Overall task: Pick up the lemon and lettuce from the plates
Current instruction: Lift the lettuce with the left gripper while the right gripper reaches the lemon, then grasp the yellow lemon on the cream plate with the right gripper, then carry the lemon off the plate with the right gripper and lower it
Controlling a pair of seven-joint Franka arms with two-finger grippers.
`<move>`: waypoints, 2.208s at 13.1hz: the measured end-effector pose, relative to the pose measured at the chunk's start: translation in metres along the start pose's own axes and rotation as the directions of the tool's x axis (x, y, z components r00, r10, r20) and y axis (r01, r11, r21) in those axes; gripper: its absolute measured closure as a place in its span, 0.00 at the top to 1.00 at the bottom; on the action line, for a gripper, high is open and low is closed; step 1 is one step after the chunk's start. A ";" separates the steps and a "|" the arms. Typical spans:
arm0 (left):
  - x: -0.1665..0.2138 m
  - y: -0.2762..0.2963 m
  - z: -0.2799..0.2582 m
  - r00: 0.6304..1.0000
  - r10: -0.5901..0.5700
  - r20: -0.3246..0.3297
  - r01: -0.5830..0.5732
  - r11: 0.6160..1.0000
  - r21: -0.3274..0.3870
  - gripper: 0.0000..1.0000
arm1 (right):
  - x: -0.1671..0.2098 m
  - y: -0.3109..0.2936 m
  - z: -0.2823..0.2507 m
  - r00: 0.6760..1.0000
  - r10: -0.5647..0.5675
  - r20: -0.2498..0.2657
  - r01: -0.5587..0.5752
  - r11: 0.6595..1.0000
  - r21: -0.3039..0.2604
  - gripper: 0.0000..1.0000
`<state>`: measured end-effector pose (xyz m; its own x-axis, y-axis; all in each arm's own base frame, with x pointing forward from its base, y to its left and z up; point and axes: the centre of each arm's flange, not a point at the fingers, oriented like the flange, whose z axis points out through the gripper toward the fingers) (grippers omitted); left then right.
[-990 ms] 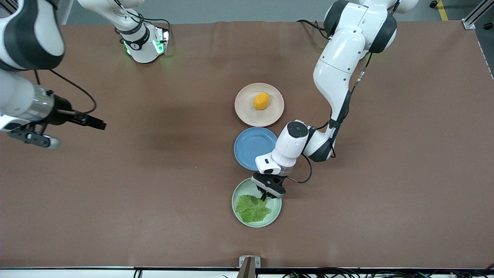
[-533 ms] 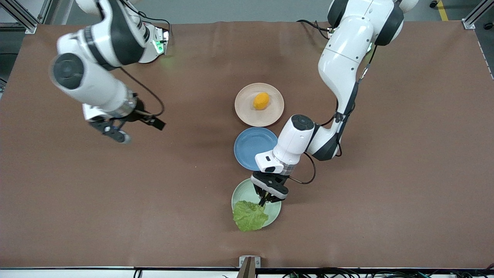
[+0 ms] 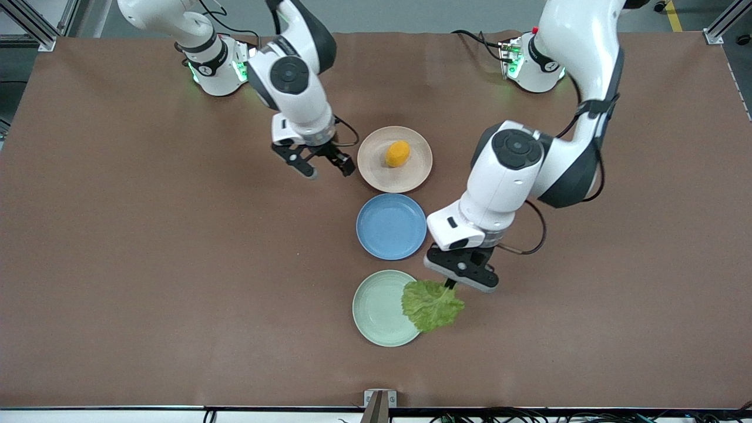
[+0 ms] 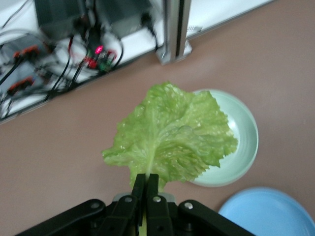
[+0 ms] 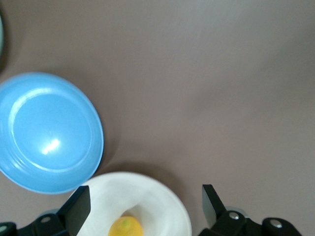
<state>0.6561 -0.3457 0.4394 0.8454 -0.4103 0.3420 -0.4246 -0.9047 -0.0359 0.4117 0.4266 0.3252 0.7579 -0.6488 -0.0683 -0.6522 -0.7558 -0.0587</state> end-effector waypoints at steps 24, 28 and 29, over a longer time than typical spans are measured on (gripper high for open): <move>-0.219 -0.165 0.080 0.923 -0.202 0.328 0.190 0.979 0.066 0.04 | -0.112 -0.067 0.115 0.998 -0.013 -0.067 0.011 0.999 -0.038 0.61; -0.244 -0.174 0.096 0.938 -0.197 0.286 0.186 0.980 0.064 0.04 | 0.003 -0.069 0.046 0.987 -0.158 -0.045 0.153 0.984 -0.096 0.61; -0.247 -0.172 0.099 0.939 -0.195 0.283 0.185 0.981 0.063 0.04 | 0.041 -0.063 0.028 0.978 -0.204 -0.032 0.200 0.974 -0.104 0.61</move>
<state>0.5523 -0.0997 0.2685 0.9686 -0.2409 0.0620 -0.2394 -0.9704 -0.0313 0.4836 0.4503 0.2983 0.8752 -0.4832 -0.0231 -0.4825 -0.8753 0.0323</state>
